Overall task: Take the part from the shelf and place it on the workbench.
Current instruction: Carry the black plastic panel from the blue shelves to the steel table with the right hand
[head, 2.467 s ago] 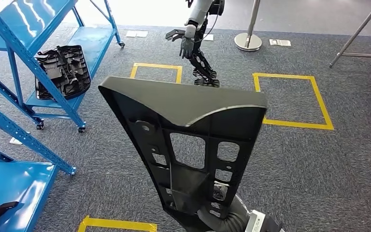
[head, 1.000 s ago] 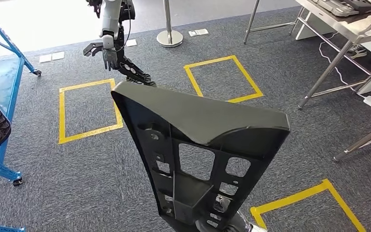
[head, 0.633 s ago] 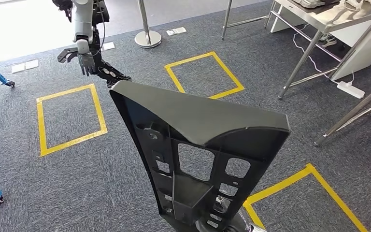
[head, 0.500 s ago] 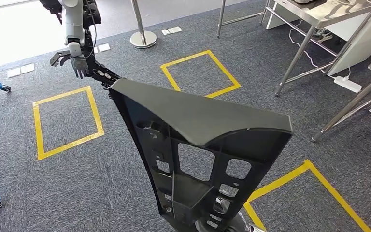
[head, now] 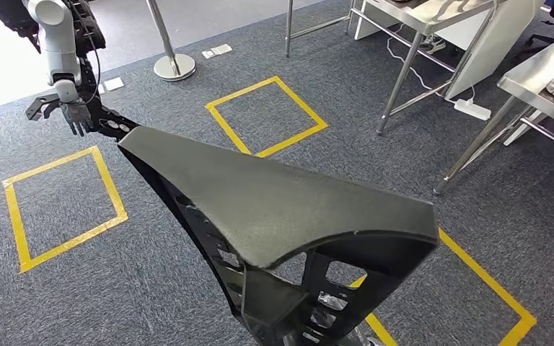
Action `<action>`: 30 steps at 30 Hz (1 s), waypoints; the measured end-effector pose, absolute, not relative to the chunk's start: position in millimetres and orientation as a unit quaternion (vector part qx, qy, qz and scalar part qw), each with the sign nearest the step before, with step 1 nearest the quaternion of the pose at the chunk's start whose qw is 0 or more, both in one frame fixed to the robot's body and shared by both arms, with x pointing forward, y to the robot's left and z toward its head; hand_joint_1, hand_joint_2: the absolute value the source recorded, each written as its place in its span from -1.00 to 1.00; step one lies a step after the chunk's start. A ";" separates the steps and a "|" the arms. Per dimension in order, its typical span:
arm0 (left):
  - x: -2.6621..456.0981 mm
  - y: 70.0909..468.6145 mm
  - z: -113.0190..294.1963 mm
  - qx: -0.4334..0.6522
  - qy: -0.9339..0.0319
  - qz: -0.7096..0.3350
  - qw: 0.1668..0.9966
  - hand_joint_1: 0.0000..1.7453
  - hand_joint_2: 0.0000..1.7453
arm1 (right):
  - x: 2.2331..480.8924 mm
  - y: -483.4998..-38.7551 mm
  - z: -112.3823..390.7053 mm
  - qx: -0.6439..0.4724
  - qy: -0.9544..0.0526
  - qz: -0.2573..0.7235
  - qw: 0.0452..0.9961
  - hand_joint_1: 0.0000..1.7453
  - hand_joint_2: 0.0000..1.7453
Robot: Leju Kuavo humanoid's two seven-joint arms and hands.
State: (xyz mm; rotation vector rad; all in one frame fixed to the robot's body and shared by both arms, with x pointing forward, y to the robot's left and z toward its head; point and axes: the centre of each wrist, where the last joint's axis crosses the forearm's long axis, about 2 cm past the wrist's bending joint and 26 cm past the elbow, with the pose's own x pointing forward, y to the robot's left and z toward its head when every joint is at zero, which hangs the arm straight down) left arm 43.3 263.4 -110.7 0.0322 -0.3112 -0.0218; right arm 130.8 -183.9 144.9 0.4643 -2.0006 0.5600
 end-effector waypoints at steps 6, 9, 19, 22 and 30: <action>43.1 261.2 -110.6 0.013 -0.154 -0.012 0.988 -1.00 1.00 | 128.0 -184.8 146.5 0.183 -0.825 0.227 0.484 1.00 1.00; 44.0 260.5 -110.5 0.012 -0.155 -0.015 0.988 -1.00 1.00 | 125.8 -186.1 146.1 0.175 -0.826 0.224 0.486 1.00 1.00; 49.4 251.5 -109.2 0.007 -0.163 -0.018 0.986 -1.00 1.00 | 118.7 -193.8 149.6 0.171 -0.831 0.214 0.484 1.00 1.00; 48.3 250.9 -109.3 0.007 -0.161 -0.017 0.987 -1.00 1.00 | 118.1 -194.5 149.2 0.171 -0.830 0.215 0.485 1.00 1.00; 46.1 249.3 -109.4 0.007 -0.154 -0.014 0.988 -1.00 1.00 | 115.2 -194.4 149.4 0.171 -0.829 0.216 0.486 1.00 1.00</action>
